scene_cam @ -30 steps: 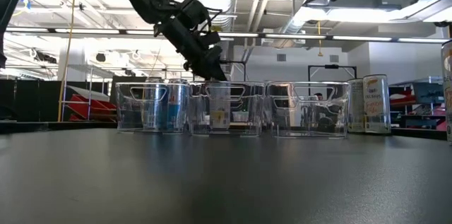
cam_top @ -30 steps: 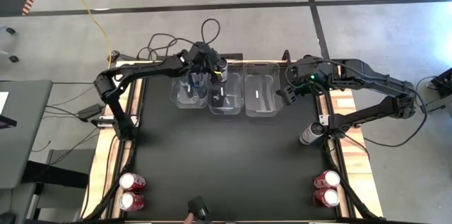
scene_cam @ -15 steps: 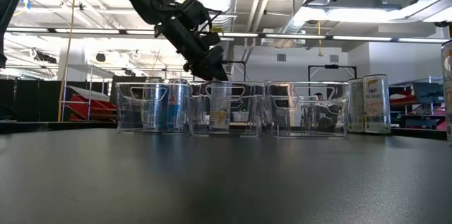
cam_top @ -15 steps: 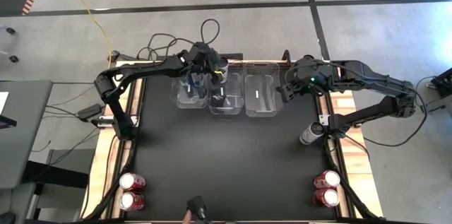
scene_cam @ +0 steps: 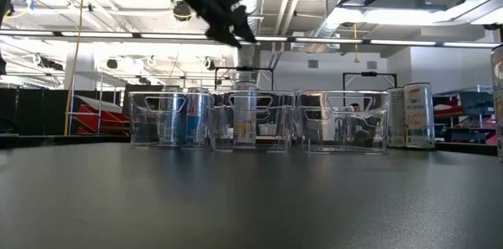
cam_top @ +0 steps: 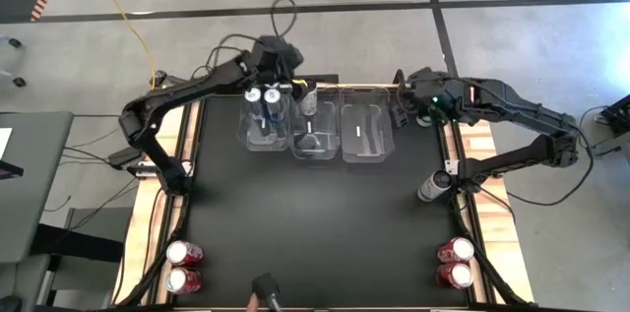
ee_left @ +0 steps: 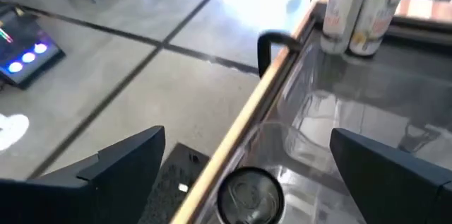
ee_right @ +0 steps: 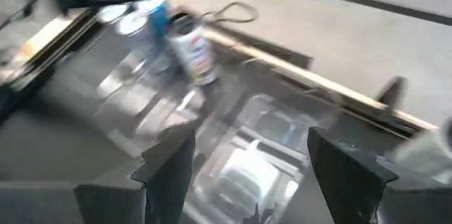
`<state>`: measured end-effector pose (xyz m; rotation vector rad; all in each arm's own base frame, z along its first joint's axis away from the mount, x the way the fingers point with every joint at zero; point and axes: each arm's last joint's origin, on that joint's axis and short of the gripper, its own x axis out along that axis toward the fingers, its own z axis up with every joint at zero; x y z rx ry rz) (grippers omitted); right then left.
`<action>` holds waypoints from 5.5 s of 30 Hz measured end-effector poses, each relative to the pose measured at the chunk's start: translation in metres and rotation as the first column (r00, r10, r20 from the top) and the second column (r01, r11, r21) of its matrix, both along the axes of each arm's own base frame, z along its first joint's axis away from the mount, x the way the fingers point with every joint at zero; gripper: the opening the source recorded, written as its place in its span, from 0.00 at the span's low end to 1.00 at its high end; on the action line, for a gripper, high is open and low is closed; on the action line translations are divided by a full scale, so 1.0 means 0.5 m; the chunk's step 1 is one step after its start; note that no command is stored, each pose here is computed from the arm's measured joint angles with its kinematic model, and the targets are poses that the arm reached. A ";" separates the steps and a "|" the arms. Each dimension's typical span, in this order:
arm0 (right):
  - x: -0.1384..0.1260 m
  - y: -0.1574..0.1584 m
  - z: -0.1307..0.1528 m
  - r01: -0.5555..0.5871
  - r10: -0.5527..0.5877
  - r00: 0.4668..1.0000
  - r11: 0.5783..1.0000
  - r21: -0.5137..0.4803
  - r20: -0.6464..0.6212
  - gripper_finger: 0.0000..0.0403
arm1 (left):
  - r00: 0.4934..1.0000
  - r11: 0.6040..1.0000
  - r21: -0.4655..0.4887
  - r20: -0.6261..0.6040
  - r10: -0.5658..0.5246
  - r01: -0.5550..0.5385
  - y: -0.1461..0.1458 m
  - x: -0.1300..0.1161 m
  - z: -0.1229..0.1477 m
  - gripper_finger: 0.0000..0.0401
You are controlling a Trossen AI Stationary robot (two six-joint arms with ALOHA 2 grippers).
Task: Sort soda cans
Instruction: Put the center white-yellow soda can into the center transparent bin
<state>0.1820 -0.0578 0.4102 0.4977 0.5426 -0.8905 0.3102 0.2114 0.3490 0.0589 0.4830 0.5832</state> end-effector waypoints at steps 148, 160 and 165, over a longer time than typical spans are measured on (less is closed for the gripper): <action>0.049 -0.182 -0.133 0.665 -0.547 0.702 0.733 0.144 -0.457 0.72 | 0.969 0.954 -0.177 -0.006 -0.246 0.241 -0.121 -0.071 0.073 0.99; 0.027 -0.033 -0.224 0.797 -0.759 0.602 0.592 0.123 -0.250 0.72 | 0.954 0.947 -0.159 -0.062 -0.292 0.279 -0.124 -0.072 0.059 0.99; 0.015 0.023 -0.260 0.799 -0.793 0.600 0.599 0.051 -0.107 0.72 | 0.943 0.932 -0.173 -0.047 -0.330 0.318 -0.127 -0.070 0.059 0.99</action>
